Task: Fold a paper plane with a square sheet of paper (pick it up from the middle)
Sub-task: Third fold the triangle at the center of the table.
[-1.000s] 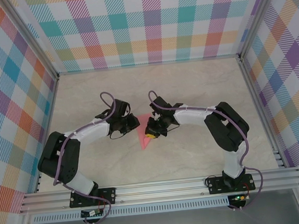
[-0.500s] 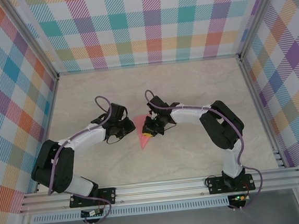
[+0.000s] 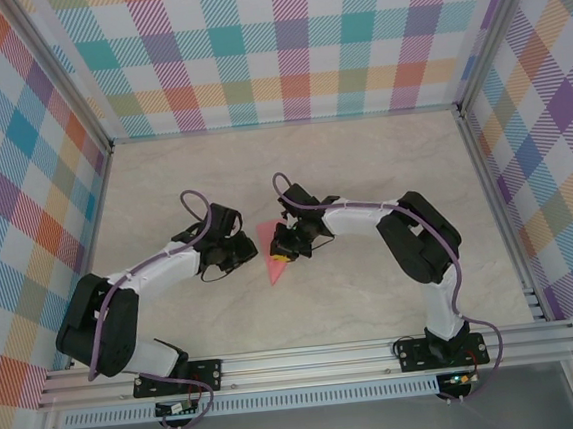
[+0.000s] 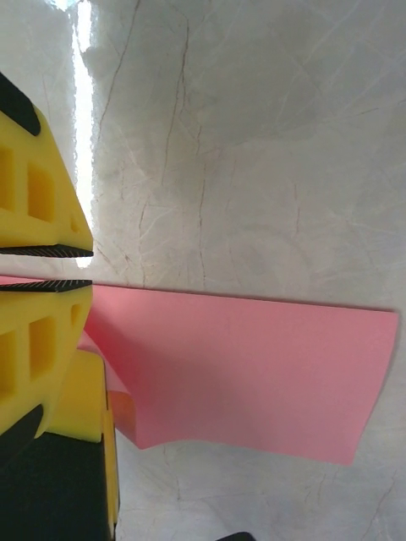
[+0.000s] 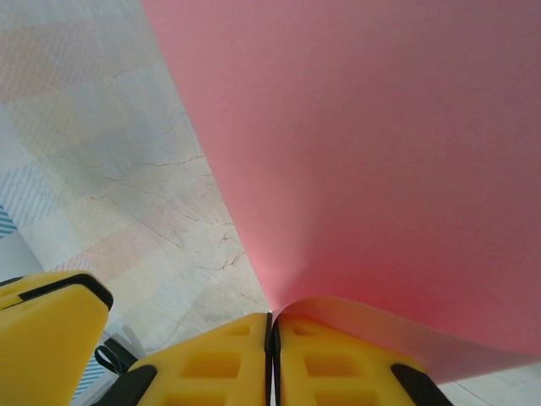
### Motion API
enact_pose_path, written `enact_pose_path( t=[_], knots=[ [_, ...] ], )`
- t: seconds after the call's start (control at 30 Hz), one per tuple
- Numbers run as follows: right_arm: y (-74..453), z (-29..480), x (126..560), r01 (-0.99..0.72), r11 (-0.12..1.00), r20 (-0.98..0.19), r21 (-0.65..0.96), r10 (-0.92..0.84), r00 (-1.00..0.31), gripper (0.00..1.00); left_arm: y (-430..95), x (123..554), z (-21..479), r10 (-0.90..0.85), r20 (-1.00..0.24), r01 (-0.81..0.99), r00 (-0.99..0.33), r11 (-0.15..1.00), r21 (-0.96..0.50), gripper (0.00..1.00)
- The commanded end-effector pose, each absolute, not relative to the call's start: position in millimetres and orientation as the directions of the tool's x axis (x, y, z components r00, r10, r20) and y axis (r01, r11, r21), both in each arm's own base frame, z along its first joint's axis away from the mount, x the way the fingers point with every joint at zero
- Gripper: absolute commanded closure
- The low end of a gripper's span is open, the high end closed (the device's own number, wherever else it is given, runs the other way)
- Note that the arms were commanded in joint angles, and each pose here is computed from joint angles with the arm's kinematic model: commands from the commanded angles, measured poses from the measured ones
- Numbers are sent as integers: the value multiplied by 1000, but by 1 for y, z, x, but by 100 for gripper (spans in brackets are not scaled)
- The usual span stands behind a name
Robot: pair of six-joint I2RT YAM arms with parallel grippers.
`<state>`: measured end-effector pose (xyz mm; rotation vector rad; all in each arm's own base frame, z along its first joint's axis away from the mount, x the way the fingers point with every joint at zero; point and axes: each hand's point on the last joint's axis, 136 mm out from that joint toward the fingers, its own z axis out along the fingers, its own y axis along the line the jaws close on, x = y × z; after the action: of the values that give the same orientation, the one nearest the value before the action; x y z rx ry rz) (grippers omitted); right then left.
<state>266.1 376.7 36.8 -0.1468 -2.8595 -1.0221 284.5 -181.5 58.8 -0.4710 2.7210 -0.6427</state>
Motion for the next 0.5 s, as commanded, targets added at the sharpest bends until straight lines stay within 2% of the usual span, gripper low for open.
enact_pose_path(
  t=[0.0, 0.47],
  knots=[
    [387, 40, 266, 73, 761, 106, 645, 6, -994, 89, -184, 275, 60, -369, -201, -234, -907, 840, -489, 83],
    [389, 33, 266, 47, 771, 97, 636, -19, -995, 89, -195, 267, 59, -351, -170, -206, -921, 808, -552, 83]
  ],
)
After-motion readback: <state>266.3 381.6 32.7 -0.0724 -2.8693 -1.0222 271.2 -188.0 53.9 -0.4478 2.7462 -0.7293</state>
